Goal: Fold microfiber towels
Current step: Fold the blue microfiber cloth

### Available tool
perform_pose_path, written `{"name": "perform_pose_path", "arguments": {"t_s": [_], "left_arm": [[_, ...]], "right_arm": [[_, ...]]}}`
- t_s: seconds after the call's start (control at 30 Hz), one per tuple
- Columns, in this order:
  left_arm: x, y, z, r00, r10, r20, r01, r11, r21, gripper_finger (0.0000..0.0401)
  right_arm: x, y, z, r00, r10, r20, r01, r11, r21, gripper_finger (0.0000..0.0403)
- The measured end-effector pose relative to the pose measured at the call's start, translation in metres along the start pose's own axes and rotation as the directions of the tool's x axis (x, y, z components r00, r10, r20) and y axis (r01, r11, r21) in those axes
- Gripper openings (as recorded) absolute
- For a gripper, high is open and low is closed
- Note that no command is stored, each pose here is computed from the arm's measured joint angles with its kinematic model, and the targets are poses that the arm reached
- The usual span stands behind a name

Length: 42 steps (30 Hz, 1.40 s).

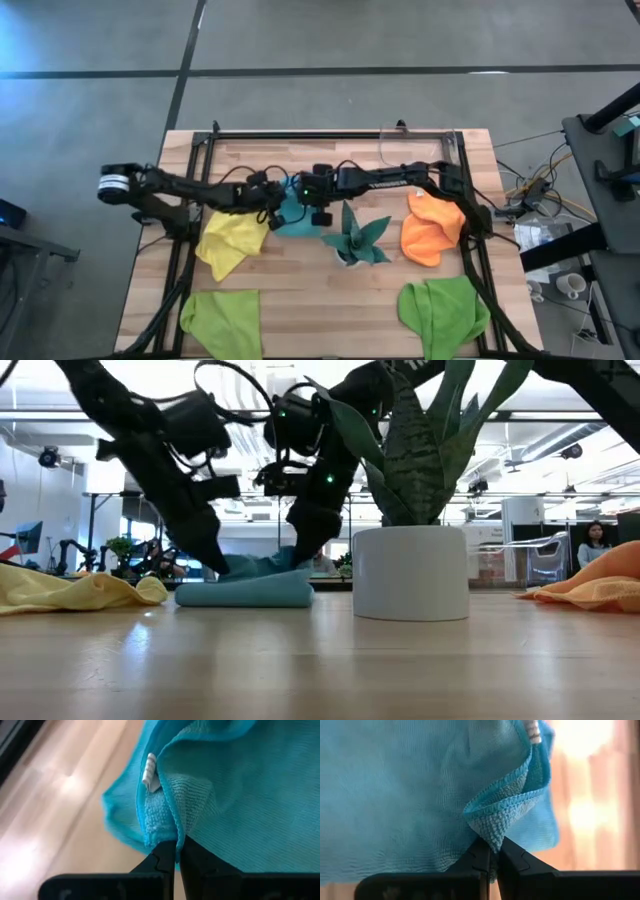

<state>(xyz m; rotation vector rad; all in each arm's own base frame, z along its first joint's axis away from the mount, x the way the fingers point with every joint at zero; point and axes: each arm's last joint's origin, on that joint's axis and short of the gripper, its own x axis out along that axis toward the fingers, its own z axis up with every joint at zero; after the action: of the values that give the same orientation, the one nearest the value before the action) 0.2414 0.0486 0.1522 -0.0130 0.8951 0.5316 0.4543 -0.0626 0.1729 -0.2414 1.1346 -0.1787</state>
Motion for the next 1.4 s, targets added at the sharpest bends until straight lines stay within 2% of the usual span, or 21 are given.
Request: {"name": "perform_pose_path", "arguments": {"t_s": [0.23,0.33,0.5,0.63,0.8,1.07,1.13,1.23,1.3,1.33,1.4], "left_arm": [[0.008,0.017,0.002,0.998,0.058,-0.021,-0.059,0.998,-0.021,0.0],[0.01,0.022,0.005,0.997,0.079,0.008,-0.078,0.996,-0.031,0.0],[0.016,0.029,0.008,0.993,0.113,0.035,-0.111,0.993,-0.047,0.0],[0.024,0.033,0.009,0.979,0.2,0.036,-0.198,0.978,-0.069,0.0006],[0.026,0.039,0.014,0.963,0.265,0.038,-0.262,0.962,-0.07,0.0061],[0.003,0.054,0.029,0.908,0.418,0.029,-0.417,0.908,-0.029,0.0172],[-0.009,0.056,0.032,0.932,0.357,0.063,-0.353,0.934,-0.057,0.0187],[-0.019,0.05,0.027,0.984,0.1,0.151,-0.081,0.989,-0.128,0.0194],[-0.017,0.044,0.017,0.979,-0.067,0.193,0.094,0.987,-0.133,0.0195],[-0.015,0.041,0.013,0.971,-0.115,0.211,0.146,0.979,-0.14,0.0195],[-0.009,0.038,0.004,0.966,-0.131,0.224,0.17,0.971,-0.166,0.0195]], "right_arm": [[0.009,-0.018,-0.001,0.997,-0.03,0.07,0.031,0.999,-0.011,0.0009],[0.014,-0.025,-0.004,0.994,-0.048,0.095,0.047,0.999,0.013,0.0015],[0.018,-0.037,-0.008,0.991,-0.079,0.107,0.068,0.993,0.099,0.0063],[0.019,-0.043,-0.007,0.981,-0.156,0.113,0.138,0.979,0.151,0.0115],[0.018,-0.051,-0.007,0.956,-0.28,0.082,0.261,0.946,0.19,0.0148],[0.014,-0.069,-0.01,0.952,-0.301,0.054,0.273,0.918,0.288,0.0169],[0.007,-0.07,-0.009,0.951,-0.303,0.058,0.274,0.917,0.291,0.0172],[-0.008,-0.07,-0.005,0.951,-0.298,0.084,0.266,0.925,0.271,0.0173],[-0.017,-0.066,-0.001,0.96,-0.249,0.129,0.212,0.945,0.25,0.0173],[-0.018,-0.065,0.0,0.967,-0.202,0.152,0.161,0.955,0.248,0.0173],[-0.019,-0.061,0.002,0.976,-0.09,0.2,0.032,0.961,0.275,0.0173]]}}
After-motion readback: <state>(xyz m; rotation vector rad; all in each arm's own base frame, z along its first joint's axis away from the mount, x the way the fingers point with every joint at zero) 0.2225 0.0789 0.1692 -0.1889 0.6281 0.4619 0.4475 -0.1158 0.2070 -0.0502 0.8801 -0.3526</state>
